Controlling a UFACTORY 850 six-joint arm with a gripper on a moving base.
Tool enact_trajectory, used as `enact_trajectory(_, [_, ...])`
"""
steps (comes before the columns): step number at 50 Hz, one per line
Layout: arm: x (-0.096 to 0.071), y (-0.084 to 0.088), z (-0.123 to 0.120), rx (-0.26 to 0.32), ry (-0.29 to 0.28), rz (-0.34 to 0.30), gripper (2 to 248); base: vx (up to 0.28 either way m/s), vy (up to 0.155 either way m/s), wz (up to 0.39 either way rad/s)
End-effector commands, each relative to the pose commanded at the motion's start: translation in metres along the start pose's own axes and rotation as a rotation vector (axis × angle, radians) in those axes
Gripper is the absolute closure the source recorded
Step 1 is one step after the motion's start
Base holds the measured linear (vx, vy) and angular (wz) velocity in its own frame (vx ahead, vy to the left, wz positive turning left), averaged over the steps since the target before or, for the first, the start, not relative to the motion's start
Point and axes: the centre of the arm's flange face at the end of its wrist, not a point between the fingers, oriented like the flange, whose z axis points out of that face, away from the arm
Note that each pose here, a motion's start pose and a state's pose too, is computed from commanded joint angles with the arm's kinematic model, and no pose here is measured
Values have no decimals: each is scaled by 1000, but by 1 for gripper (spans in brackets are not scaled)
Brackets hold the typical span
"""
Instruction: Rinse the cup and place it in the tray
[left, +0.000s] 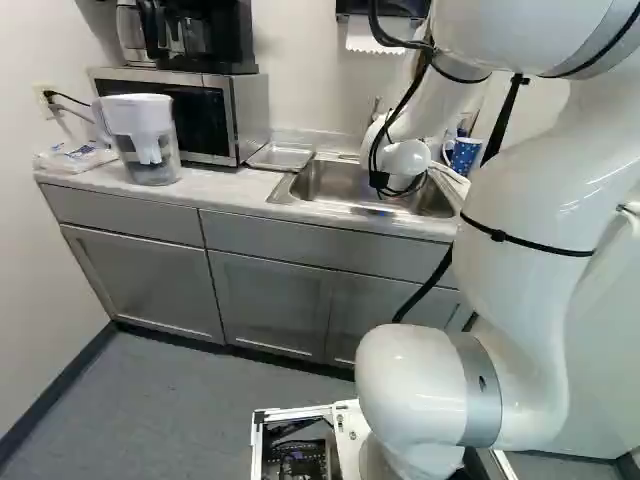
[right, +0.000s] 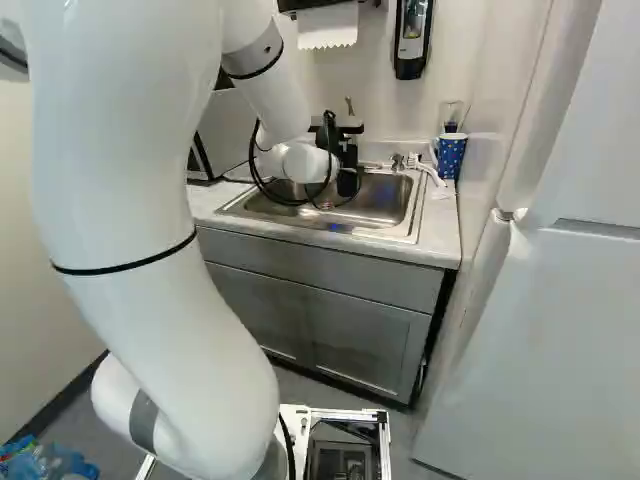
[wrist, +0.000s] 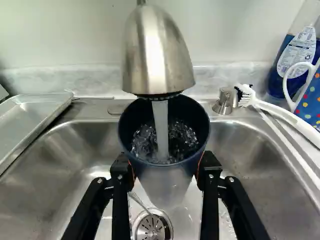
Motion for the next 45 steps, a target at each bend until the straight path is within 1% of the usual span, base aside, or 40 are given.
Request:
enact_trajectory(10, [0, -3, -1, 6, 0, -2, 124, 0, 0, 0])
enact_trajectory(17, [-1, -9, -3, 15, -1, -6, 124, 0, 0, 0])
enact_trajectory(45, [-8, -47, -20, 86, -6, -34, 124, 0, 0, 0])
